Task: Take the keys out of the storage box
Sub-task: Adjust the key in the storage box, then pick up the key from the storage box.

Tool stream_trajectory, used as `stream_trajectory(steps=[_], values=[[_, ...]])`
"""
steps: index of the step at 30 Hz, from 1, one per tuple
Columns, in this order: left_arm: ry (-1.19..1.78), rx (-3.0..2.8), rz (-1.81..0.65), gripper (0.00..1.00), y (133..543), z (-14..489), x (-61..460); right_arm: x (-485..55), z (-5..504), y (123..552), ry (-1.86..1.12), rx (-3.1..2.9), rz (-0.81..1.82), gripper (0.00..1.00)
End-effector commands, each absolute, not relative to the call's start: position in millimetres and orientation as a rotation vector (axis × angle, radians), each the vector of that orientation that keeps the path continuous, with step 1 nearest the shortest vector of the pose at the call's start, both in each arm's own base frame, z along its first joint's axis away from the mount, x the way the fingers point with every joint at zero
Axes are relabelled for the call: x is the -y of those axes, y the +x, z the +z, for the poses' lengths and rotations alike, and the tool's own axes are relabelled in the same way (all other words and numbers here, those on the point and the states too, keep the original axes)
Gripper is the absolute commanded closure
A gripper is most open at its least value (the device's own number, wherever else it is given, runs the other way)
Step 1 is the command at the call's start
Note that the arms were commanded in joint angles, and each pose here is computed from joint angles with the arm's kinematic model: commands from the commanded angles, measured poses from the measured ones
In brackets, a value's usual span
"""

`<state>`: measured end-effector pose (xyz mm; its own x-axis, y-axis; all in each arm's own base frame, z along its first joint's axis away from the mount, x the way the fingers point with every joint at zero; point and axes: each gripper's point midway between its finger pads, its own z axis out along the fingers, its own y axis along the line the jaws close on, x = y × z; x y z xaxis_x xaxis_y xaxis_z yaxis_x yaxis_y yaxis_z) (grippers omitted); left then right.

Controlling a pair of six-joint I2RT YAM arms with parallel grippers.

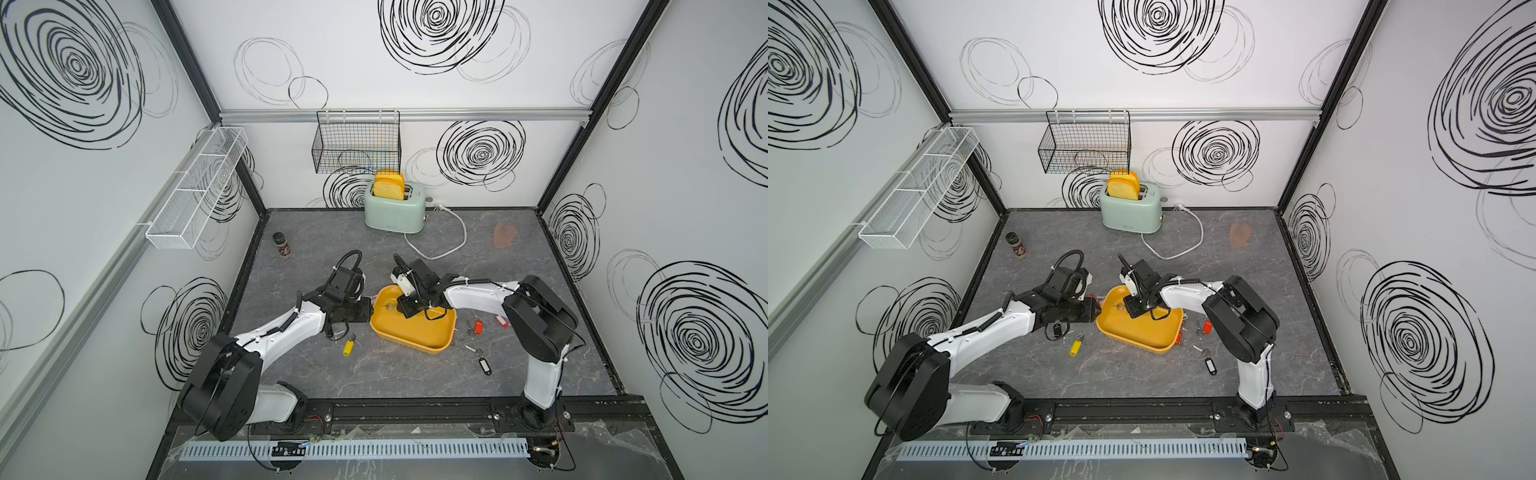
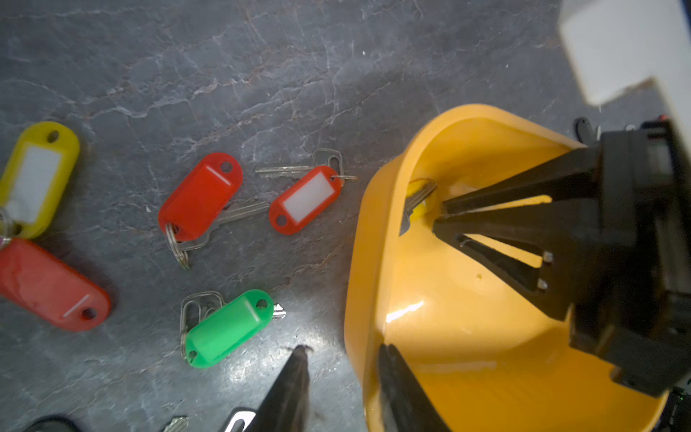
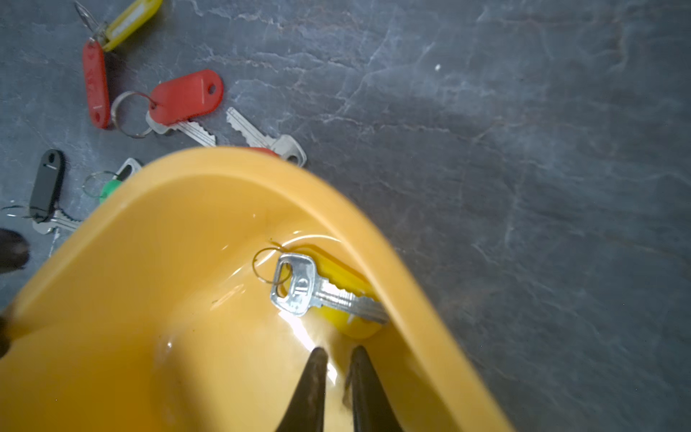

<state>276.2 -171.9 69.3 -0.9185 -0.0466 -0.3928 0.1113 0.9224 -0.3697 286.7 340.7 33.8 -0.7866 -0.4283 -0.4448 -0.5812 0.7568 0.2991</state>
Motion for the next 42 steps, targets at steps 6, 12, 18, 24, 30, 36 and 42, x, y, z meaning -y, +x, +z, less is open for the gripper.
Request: stream_trajectory(steps=[6, 12, 18, 24, 30, 36, 42], values=[[0.058, -2.733, -0.489, 0.65, 271.7, 59.2, 168.0, -357.6, 73.0, 281.7, -0.851, -2.480, 0.698, 0.66], [0.065, -2.723, -0.491, 0.64, 273.4, 63.6, 170.9, -367.0, 59.3, 284.2, -0.902, -2.480, 0.654, 0.66], [0.095, -2.731, -0.500, 0.63, 270.5, 61.7, 177.8, -380.0, 59.6, 290.2, -0.938, -2.423, 0.621, 0.63], [0.109, -2.731, -0.506, 0.64, 267.5, 61.1, 180.9, -387.3, 55.2, 296.9, -0.958, -2.399, 0.585, 0.60], [0.116, -2.730, -0.505, 0.64, 267.4, 61.5, 181.3, -395.6, 49.2, 303.1, -0.987, -2.391, 0.571, 0.60], [0.120, -2.735, -0.503, 0.64, 266.4, 59.3, 181.2, -398.4, 33.6, 298.3, -1.021, -2.407, 0.547, 0.60], [0.118, -2.735, -0.499, 0.64, 265.6, 59.3, 180.3, -396.4, 23.5, 297.5, -1.031, -2.416, 0.500, 0.63]])
